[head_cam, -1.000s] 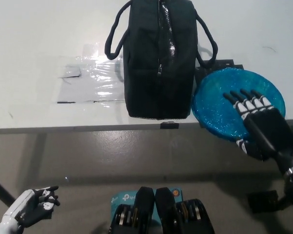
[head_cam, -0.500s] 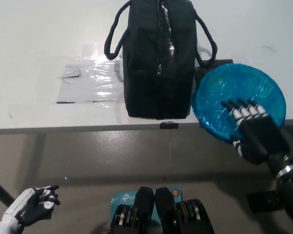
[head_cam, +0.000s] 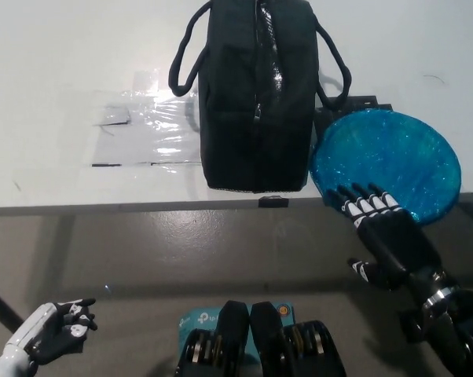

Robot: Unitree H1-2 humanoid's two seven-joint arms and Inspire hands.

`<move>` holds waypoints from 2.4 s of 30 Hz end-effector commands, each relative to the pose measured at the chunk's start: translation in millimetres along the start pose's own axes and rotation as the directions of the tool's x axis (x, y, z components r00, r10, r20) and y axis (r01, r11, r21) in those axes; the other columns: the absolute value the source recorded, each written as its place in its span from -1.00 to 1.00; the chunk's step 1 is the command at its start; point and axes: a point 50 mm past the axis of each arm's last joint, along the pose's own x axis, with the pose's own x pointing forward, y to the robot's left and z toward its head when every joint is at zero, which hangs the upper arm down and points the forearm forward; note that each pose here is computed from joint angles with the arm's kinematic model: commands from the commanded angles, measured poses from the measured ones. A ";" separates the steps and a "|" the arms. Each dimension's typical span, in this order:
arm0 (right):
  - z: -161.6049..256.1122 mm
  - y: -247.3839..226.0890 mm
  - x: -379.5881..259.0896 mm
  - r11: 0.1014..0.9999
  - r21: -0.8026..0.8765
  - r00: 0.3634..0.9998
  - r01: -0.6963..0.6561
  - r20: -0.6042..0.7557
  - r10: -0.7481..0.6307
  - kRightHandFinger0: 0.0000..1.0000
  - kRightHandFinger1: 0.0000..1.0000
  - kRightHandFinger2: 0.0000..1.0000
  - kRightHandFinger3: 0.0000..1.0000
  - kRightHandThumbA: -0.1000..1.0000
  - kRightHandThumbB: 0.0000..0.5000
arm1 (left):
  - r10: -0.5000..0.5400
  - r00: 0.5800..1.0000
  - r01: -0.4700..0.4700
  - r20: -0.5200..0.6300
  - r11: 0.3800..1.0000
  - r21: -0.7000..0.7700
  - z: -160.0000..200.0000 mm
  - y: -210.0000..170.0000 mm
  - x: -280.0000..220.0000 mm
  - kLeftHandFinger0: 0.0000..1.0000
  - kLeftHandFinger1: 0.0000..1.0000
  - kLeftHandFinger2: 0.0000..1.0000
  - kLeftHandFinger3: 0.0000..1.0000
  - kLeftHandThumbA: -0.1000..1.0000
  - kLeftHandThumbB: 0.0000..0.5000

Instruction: The robot uses its right hand to pick up a stack of plates kept in the middle of the desk and put it inside a bag kept next to it

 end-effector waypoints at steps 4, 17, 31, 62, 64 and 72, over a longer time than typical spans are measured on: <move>-5.9 -30.9 5.2 0.989 -0.114 0.996 0.090 0.029 -0.087 1.00 1.00 1.00 1.00 0.68 1.00 | 0.008 1.000 -0.008 0.013 0.999 0.039 6.9 10.0 -7.6 0.64 0.62 0.75 0.86 -1.00 -0.72; -11.3 -22.7 8.0 0.988 -0.092 0.988 0.124 -0.086 -0.131 1.00 1.00 1.00 1.00 0.66 1.00 | 0.010 1.000 -0.012 0.025 0.998 0.064 10.5 13.5 -1.3 0.64 0.60 0.74 0.78 -1.00 -0.57; -32.5 23.8 0.2 0.998 -0.036 0.976 0.054 -0.208 -0.060 1.00 1.00 1.00 1.00 0.45 1.00 | -0.003 1.000 0.001 0.027 0.997 0.079 11.4 13.8 -1.8 0.64 0.62 0.76 0.80 -1.00 -0.50; -88.3 -24.1 21.4 0.899 -0.411 0.923 0.153 -0.266 -0.279 0.22 0.67 0.80 1.00 -0.42 -0.07 | 0.002 1.000 -0.006 0.031 0.994 0.112 9.6 10.3 0.6 0.65 0.61 0.75 0.69 -1.00 -0.50; -93.1 -23.0 19.0 0.889 -0.418 0.941 0.187 -0.184 -0.284 -0.99 -0.99 -0.83 1.00 -1.00 -0.68 | 0.003 1.000 -0.005 0.023 0.991 0.131 9.4 10.6 1.4 0.69 0.63 0.76 0.69 -1.00 -0.48; -94.1 -17.8 10.9 0.915 -0.356 0.959 0.193 -0.131 -0.253 -1.00 -1.00 -0.72 -0.56 -1.00 -1.00 | -0.001 1.000 0.000 0.013 0.990 0.144 8.2 9.7 -0.4 0.57 0.56 0.74 0.70 -1.00 -0.50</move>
